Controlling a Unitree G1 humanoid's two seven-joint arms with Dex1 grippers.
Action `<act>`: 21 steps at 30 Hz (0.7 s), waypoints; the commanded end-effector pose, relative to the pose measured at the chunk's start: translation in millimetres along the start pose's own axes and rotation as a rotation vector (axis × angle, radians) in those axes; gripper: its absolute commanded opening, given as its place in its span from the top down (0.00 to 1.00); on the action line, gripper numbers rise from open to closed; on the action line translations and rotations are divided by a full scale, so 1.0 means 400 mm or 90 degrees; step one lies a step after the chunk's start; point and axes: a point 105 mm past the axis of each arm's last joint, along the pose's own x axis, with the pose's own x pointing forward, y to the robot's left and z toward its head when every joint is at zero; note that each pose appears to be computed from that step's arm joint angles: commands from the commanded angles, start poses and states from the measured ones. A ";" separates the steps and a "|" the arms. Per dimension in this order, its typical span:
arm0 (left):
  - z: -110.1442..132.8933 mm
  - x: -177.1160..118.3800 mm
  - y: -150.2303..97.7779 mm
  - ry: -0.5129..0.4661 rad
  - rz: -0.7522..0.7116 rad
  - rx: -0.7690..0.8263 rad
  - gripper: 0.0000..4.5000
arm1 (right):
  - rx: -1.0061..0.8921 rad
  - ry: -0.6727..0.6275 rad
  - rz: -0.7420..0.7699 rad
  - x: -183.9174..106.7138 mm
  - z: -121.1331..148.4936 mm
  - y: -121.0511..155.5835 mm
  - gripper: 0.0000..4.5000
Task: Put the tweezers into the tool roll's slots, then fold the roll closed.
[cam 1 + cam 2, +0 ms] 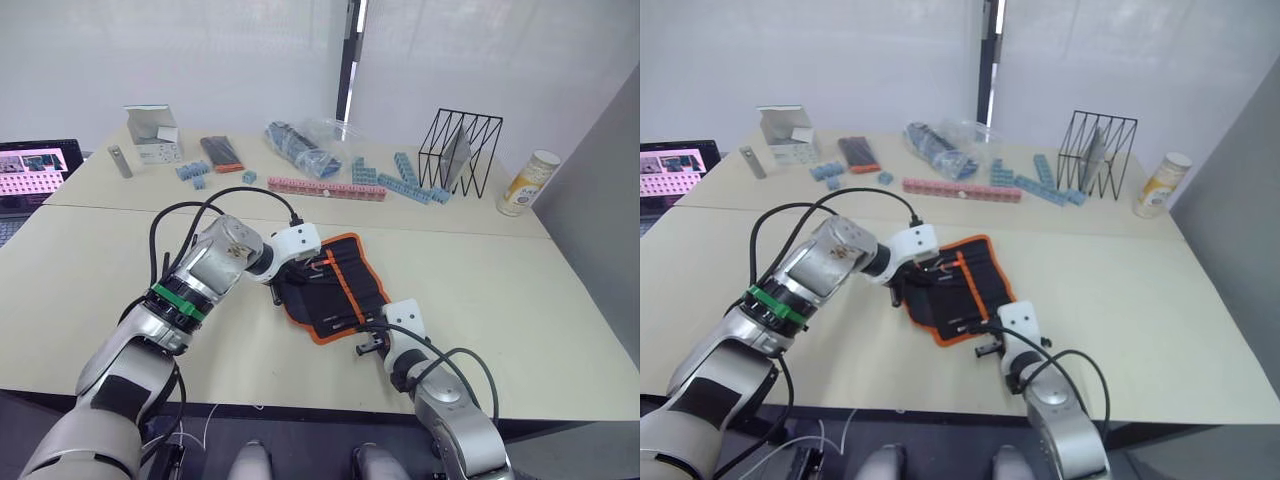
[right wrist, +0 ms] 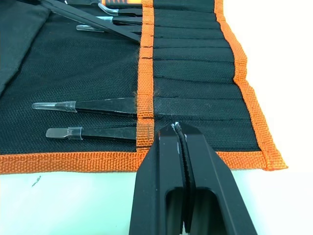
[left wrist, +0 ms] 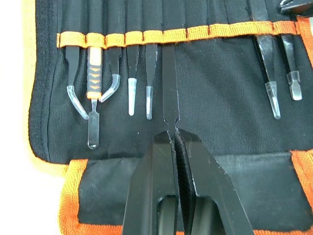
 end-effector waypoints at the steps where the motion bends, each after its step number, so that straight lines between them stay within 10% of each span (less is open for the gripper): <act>1: 0.046 0.011 -0.002 -0.025 0.004 0.041 0.99 | 0.019 0.117 0.036 -0.001 -0.105 0.037 1.00; 21: 0.037 -0.015 0.061 -0.001 0.024 0.136 0.99 | 0.011 0.092 0.022 0.011 -0.068 0.021 1.00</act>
